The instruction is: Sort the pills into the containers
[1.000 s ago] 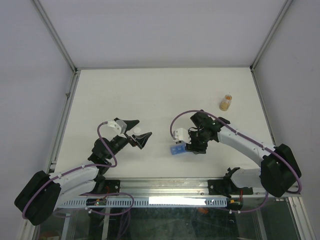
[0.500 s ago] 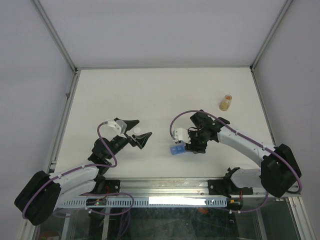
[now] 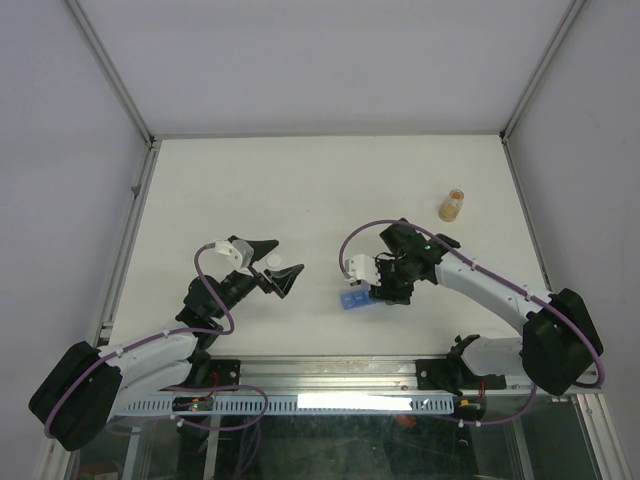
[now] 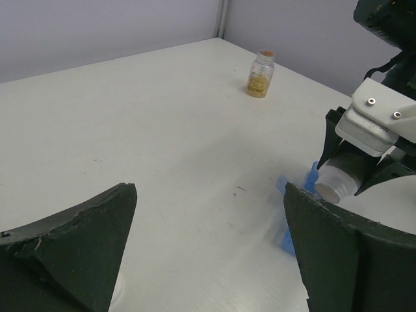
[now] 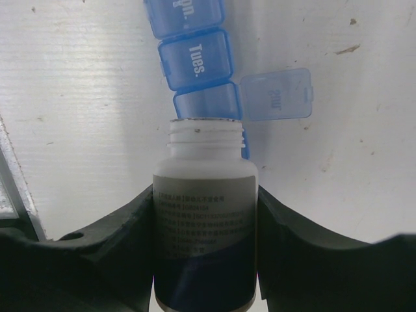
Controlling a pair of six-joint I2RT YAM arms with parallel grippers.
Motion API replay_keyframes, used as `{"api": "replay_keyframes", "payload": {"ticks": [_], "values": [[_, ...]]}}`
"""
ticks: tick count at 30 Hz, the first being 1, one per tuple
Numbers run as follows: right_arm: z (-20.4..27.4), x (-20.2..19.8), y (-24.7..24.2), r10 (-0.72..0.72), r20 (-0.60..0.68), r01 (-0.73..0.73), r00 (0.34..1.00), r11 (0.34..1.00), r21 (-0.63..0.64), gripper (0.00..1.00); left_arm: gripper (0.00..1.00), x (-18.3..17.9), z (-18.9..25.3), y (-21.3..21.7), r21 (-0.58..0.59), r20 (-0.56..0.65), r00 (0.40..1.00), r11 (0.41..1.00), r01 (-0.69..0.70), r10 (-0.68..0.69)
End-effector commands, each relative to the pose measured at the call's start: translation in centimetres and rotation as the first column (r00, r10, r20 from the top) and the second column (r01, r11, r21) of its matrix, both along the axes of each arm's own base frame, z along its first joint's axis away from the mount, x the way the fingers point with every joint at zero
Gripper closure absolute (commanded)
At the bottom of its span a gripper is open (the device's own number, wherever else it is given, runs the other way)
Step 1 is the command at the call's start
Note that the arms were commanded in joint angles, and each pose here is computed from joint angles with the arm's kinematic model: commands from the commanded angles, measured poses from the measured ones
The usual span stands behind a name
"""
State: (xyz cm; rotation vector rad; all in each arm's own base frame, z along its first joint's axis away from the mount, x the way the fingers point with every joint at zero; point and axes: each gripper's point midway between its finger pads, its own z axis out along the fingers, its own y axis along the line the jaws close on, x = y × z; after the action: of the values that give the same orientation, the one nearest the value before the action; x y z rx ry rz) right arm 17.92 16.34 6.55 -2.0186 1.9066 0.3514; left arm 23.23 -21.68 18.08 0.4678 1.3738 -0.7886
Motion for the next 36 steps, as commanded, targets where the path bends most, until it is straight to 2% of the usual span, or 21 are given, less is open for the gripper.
{"api": "replay_keyframes", "payload": {"ticks": [1, 2, 4, 6, 8, 9, 10, 12, 14, 16, 18, 21, 23, 24, 26, 27, 28, 29, 31, 33, 36], "values": [[0.8, 0.6, 0.6, 0.005, 0.009, -0.005, 1.0, 1.0, 0.01, 0.95, 0.01, -0.1, 2.3, -0.5, -0.015, 0.084, 0.996, 1.0, 0.024, -0.023], [1.3, 0.2, 1.2, 0.01, -0.001, -0.01, 1.0, 0.999, 0.048, 0.94, 0.01, -0.1, 2.3, -0.5, -0.016, 0.084, 0.996, 1.0, 0.023, -0.022], [0.8, 1.6, 0.7, -0.005, 0.098, 0.001, 0.995, 0.999, 0.039, 0.95, 0.01, -0.1, 2.3, -0.4, -0.02, 0.085, 0.996, 1.0, 0.017, -0.015], [1.4, 0.5, 1.1, 0.006, 0.011, -0.006, 1.0, 0.999, 0.035, 0.95, 0.01, -0.1, 2.3, -0.5, -0.015, 0.082, 0.996, 1.0, 0.022, -0.021], [1.7, 1.2, 1.5, 0.005, 0.071, -0.01, 0.997, 0.997, 0.076, 0.95, 0.01, -0.1, 2.3, -0.5, -0.017, 0.083, 0.996, 1.0, 0.02, -0.019], [0.9, 1.4, 0.8, -0.002, 0.083, -0.001, 0.997, 0.999, 0.04, 0.95, 0.01, -0.1, 2.3, -0.5, -0.018, 0.084, 0.996, 1.0, 0.02, -0.018], [1.0, 1.1, 0.8, 0.001, 0.05, -0.002, 0.999, 1.0, 0.023, 0.94, 0.01, 0.0, 2.3, -0.5, -0.016, 0.084, 0.996, 1.0, 0.022, -0.02], [1.8, -0.1, 1.8, 0.018, -0.012, -0.017, 1.0, 0.997, 0.079, 0.94, 0.01, 0.0, 2.3, -0.5, -0.017, 0.084, 0.996, 1.0, 0.021, -0.02], [0.9, 1.3, 0.9, -0.002, 0.077, -0.002, 0.997, 0.999, 0.041, 0.94, 0.01, 0.0, 2.3, -0.5, -0.018, 0.084, 0.996, 1.0, 0.02, -0.019], [1.7, -0.1, 1.6, 0.018, -0.019, -0.017, 1.0, 0.998, 0.059, 0.94, 0.01, -0.1, 2.3, -0.5, -0.014, 0.084, 0.996, 1.0, 0.025, -0.023], [1.2, 0.9, 1.2, -0.002, 0.06, -0.001, 0.998, 0.998, 0.056, 0.94, 0.01, -0.1, 2.4, -0.4, -0.019, 0.086, 0.996, 1.0, 0.021, -0.019], [1.8, -0.4, 1.7, 0.019, -0.028, -0.016, 0.999, 0.997, 0.076, 0.93, 0.01, -0.1, 2.3, -0.5, -0.015, 0.087, 0.996, 1.0, 0.026, -0.025], [0.6, 0.8, 0.8, 0.003, 0.065, -0.006, 0.998, 0.999, 0.047, 0.93, 0.01, -0.1, 2.3, -0.5, -0.017, 0.086, 0.996, 1.0, 0.024, -0.022], [0.2, 0.7, 0.6, 0.001, 0.049, -0.003, 0.999, 1.0, 0.026, 0.93, 0.01, -0.1, 2.4, -0.5, -0.016, 0.086, 0.996, 1.0, 0.024, -0.022], [1.4, -0.8, 1.6, 0.016, -0.051, -0.013, 0.999, 0.998, 0.062, 0.93, 0.01, -0.2, 2.3, -0.6, -0.014, 0.086, 0.996, 1.0, 0.028, -0.027], [1.4, 0.1, 1.8, 0.011, 0.011, -0.012, 1.0, 0.996, 0.083, 0.94, 0.01, -0.2, 2.3, -0.5, -0.016, 0.087, 0.996, 1.0, 0.027, -0.025], [0.7, 0.9, 0.9, -0.003, 0.079, -0.001, 0.997, 0.999, 0.049, 0.94, 0.01, -0.1, 2.3, -0.5, -0.017, 0.086, 0.996, 1.0, 0.024, -0.022], [0.1, 0.3, 0.1, -0.003, 0.05, 0.003, 0.999, 1.0, 0.01, 0.93, 0.01, -0.1, 2.3, -0.5, -0.016, 0.087, 0.996, 1.0, 0.023, -0.022], [1.0, -0.7, 1.0, 0.006, -0.036, -0.004, 0.999, 0.999, 0.036, 0.93, 0.01, -0.1, 2.3, -0.6, -0.011, 0.086, 0.996, 0.999, 0.031, -0.03], [0.3, 0.4, 0.5, -0.011, 0.056, 0.009, 0.998, 0.999, 0.035, 0.94, 0.01, -0.1, 2.3, -0.6, -0.014, 0.086, 0.996, 1.0, 0.027, -0.026], [0.7, -0.8, 0.8, 0.0, -0.033, 0.001, 0.999, 1.0, 0.028, 0.94, 0.01, -0.1, 2.3, -0.7, -0.009, 0.084, 0.996, 0.999, 0.032, -0.031]]}}
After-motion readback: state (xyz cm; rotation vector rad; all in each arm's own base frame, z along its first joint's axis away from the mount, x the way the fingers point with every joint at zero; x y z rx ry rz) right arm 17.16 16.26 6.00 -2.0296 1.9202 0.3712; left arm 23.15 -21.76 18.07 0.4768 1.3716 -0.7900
